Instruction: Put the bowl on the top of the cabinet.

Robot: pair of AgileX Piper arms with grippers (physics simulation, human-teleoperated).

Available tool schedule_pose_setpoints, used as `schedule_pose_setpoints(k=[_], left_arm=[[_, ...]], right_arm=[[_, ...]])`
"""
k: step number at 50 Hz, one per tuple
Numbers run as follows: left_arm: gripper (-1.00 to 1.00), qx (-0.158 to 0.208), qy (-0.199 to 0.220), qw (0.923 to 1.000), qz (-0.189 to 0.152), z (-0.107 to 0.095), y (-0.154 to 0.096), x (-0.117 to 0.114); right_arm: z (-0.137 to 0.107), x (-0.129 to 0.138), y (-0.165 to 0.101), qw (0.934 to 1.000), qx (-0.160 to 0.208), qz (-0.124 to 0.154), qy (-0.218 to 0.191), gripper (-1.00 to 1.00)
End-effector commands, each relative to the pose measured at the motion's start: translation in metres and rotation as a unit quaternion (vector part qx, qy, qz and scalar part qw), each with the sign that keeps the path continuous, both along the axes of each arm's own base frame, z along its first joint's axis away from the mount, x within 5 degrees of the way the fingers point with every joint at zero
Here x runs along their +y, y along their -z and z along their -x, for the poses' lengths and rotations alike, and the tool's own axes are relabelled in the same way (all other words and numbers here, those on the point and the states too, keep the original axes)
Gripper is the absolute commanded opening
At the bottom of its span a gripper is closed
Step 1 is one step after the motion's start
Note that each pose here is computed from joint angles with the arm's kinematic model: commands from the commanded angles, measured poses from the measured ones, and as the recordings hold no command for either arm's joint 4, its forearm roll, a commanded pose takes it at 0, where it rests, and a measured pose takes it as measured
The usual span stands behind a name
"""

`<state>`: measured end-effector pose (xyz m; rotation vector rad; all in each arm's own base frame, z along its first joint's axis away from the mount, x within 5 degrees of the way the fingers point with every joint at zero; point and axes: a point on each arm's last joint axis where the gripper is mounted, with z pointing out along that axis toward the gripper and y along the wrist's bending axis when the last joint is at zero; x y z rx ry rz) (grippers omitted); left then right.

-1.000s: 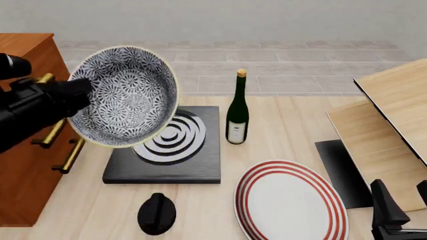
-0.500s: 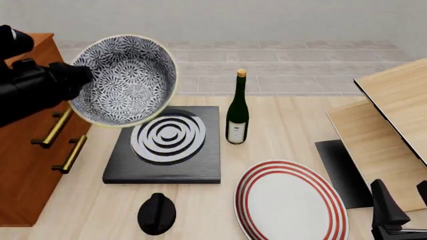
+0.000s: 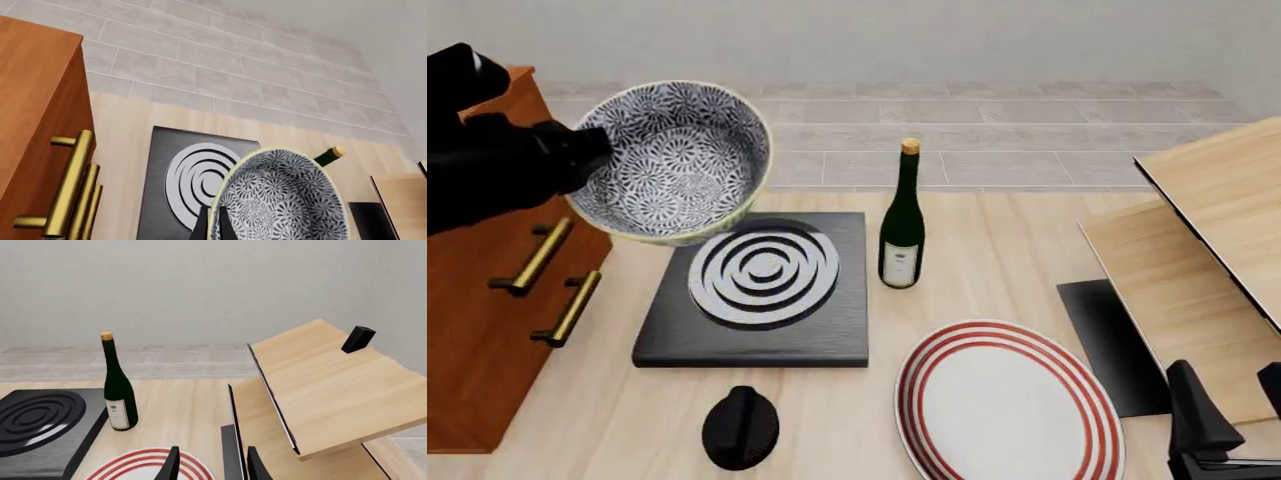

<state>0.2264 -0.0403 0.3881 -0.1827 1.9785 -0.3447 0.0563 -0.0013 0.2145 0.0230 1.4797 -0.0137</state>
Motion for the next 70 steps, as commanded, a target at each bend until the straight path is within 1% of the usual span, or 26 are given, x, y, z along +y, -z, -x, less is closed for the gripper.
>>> schedule_pose_setpoints(k=[1,5,7,18,26,37,47,59,70], left_arm=[[-1.0,0.024,-0.018,0.9995,0.003,-0.01,0.009,0.006],[-1.0,0.029,-0.026,0.9992,0.001,-0.013,0.012,0.01],[-1.0,0.038,-0.049,0.9981,0.002,-0.014,0.017,0.021],[-1.0,0.053,-0.06,0.9967,0.009,-0.019,0.023,0.024],[-1.0,0.058,-0.063,0.9963,0.011,-0.022,0.021,0.024],[-1.0,0.054,-0.071,0.9958,0.021,-0.024,0.007,0.026],[-1.0,0.059,-0.08,0.9947,0.027,-0.027,0.005,0.029],[-1.0,0.05,-0.098,0.9931,0.041,-0.021,-0.016,0.035],[-1.0,0.04,-0.118,0.9912,0.044,-0.015,-0.031,0.045]], right_arm=[[0.0,0.0,0.001,1.0,0.0,0.0,0.0,1.0],[0.0,0.0,0.001,1.0,0.0,-0.001,0.0,1.0],[0.0,0.0,0.0,1.0,-0.001,-0.001,0.0,1.0],[0.0,0.0,0.0,1.0,-0.002,0.0,0.001,1.0],[0.0,0.0,0.0,1.0,-0.002,0.0,0.002,1.0],[0.0,0.0,0.0,1.0,-0.001,0.001,0.002,1.0],[0.0,0.0,0.0,1.0,-0.001,0.002,0.001,1.0],[0.0,0.0,0.0,1.0,-0.002,0.003,0.001,1.0],[0.0,0.0,0.0,1.0,-0.002,0.002,0.001,1.0]])
